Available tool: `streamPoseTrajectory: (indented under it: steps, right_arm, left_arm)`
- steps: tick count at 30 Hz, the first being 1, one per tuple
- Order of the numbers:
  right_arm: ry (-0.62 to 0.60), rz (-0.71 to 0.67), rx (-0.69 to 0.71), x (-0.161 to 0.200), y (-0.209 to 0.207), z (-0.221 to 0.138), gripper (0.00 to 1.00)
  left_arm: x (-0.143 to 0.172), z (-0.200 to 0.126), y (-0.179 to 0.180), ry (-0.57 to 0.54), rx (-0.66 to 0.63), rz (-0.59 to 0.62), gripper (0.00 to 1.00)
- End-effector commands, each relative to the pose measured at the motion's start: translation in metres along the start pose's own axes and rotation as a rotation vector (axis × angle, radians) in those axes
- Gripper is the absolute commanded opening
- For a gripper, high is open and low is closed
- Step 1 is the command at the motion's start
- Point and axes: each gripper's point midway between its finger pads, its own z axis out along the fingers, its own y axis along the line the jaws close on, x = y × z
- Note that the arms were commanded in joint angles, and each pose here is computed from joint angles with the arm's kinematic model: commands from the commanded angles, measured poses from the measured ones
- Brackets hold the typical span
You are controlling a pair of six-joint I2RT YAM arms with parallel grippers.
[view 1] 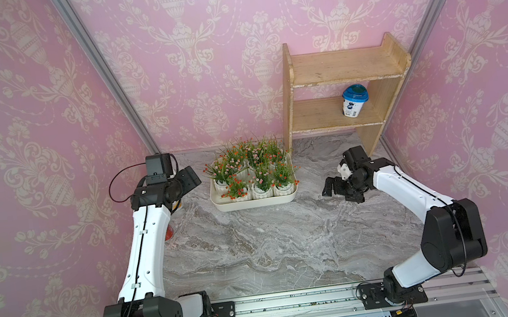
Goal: Put the potted gypsophila into the storage box
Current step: Reset both arms
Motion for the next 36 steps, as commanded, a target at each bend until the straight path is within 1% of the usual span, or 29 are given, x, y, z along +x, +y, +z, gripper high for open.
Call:
streamPoseTrajectory:
  steps: [1, 4, 8, 9, 11, 15, 16, 18, 21, 23, 25, 27, 28, 31, 33, 36]
  right_arm:
    - [-0.093, -0.028, -0.003, -0.016, 0.009, -0.029, 1.00]
    - [-0.169, -0.042, 0.012, -0.024, 0.009, -0.045, 0.99]
    - [-0.286, -0.037, 0.084, -0.035, -0.002, -0.066, 1.00]
    - [-0.329, -0.037, 0.095, -0.039, -0.003, -0.075, 1.00]
    - [-0.372, -0.031, 0.147, -0.036, -0.016, -0.079, 1.00]
    - [-0.492, -0.051, 0.143, -0.040, -0.017, -0.101, 1.00]
    - [-0.513, -0.050, 0.145, -0.041, -0.017, -0.106, 1.00]
    - [-0.552, -0.034, 0.162, -0.043, -0.021, -0.114, 1.00]
    - [-0.569, -0.052, 0.165, -0.044, -0.021, -0.117, 1.00]
    - [-0.568, -0.074, 0.179, -0.045, -0.022, -0.117, 1.00]
    - [-0.556, -0.132, 0.174, -0.047, -0.019, -0.109, 1.00]
    - [-0.544, -0.262, 0.140, -0.047, -0.009, -0.100, 1.00]
    - [-0.546, -0.267, 0.141, -0.047, -0.010, -0.097, 1.00]
    - [-0.602, -0.249, 0.110, -0.050, -0.010, -0.095, 1.00]
    - [-0.675, -0.240, 0.091, -0.053, -0.010, -0.096, 1.00]
    - [-0.755, -0.160, 0.091, -0.054, -0.020, -0.096, 1.00]
  left_arm:
    - [0.009, -0.005, -0.003, 0.020, 0.058, -0.009, 0.99]
    - [0.006, -0.008, -0.007, -0.020, 0.090, 0.008, 0.99]
    - [0.006, -0.006, -0.009, -0.065, 0.121, 0.026, 0.99]
    - [0.007, -0.005, -0.009, -0.070, 0.125, 0.030, 0.99]
    - [0.010, -0.002, -0.008, -0.065, 0.128, 0.048, 0.99]
    - [0.016, 0.008, -0.003, -0.060, 0.114, 0.063, 0.99]
    - [0.020, 0.012, -0.003, -0.058, 0.129, 0.069, 0.99]
    - [0.021, 0.018, -0.010, -0.110, 0.197, 0.094, 0.99]
    - [0.013, 0.016, -0.009, -0.249, 0.232, 0.074, 0.99]
    - [0.009, 0.010, -0.004, -0.342, 0.220, 0.111, 0.99]
    - [0.007, 0.007, 0.001, -0.401, 0.192, 0.186, 0.99]
    - [0.007, 0.007, 0.004, -0.440, 0.167, 0.262, 0.99]
    - [0.008, 0.008, 0.005, -0.452, 0.166, 0.297, 0.99]
    - [0.016, 0.019, 0.009, -0.481, 0.158, 0.361, 0.99]
    - [0.018, 0.027, 0.014, -0.511, 0.147, 0.358, 0.99]
    - [0.029, 0.048, 0.020, -0.514, 0.151, 0.349, 0.99]
